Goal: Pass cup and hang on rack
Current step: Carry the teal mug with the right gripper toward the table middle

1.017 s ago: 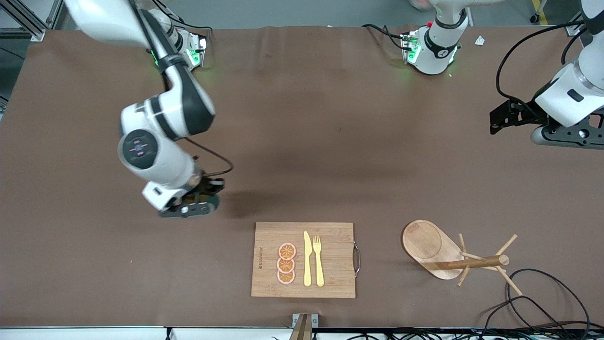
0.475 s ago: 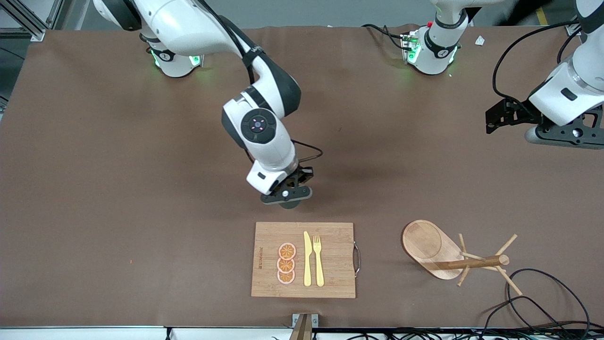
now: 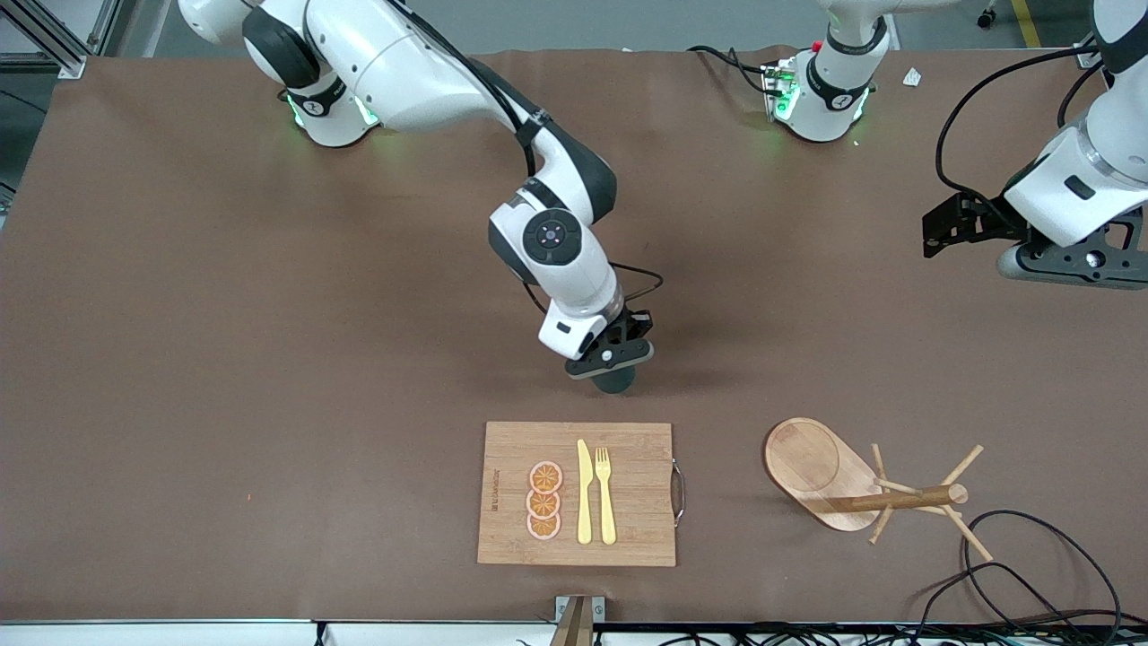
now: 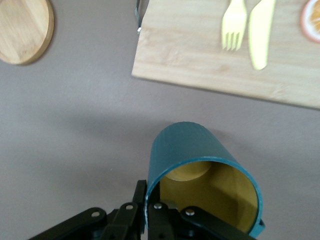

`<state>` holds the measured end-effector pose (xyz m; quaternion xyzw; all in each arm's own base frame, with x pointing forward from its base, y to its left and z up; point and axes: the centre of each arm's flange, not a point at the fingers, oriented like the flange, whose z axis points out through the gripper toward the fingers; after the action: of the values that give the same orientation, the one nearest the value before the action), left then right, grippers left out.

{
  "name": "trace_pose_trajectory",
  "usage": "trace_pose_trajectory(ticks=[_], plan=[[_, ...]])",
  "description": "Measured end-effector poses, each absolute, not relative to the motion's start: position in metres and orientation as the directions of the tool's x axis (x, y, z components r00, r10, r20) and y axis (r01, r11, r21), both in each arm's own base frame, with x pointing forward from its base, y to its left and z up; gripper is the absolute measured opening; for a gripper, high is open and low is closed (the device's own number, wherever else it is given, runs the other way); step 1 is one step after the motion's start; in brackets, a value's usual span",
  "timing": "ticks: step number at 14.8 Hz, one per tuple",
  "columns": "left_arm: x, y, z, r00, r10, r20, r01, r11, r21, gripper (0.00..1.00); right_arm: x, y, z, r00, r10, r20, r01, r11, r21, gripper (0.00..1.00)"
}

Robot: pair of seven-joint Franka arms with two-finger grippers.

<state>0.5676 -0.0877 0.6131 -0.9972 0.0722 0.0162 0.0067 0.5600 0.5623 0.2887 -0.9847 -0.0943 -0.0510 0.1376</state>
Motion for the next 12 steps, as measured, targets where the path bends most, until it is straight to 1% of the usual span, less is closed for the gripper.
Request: trace_pose_trajectory(ticks=[9,10,11,12], plan=[[0.568,-0.089,0.616,0.989,-0.146,-0.026,-0.146,-0.989,-0.011,1.0,0.539,0.586,0.261,0.975,0.195,0.103,0.216,-0.942,-0.255,0.04],[0.568,-0.089,0.616,0.989,-0.145,-0.026,-0.146,-0.989,-0.011,1.0,0.539,0.588,0.261,0.975,0.197,0.104,0.218,-0.942,-0.256,0.08],[0.568,-0.089,0.616,0.989,-0.145,-0.026,-0.145,-0.989,-0.011,1.0,0.538,0.589,0.261,0.975,0.197,0.104,0.218,-0.942,-0.257,0.08],[0.568,-0.089,0.617,0.989,-0.144,-0.025,-0.144,-0.989,-0.011,1.0,0.538,0.589,0.26,0.975,0.195,0.105,0.216,-0.942,-0.259,0.11]])
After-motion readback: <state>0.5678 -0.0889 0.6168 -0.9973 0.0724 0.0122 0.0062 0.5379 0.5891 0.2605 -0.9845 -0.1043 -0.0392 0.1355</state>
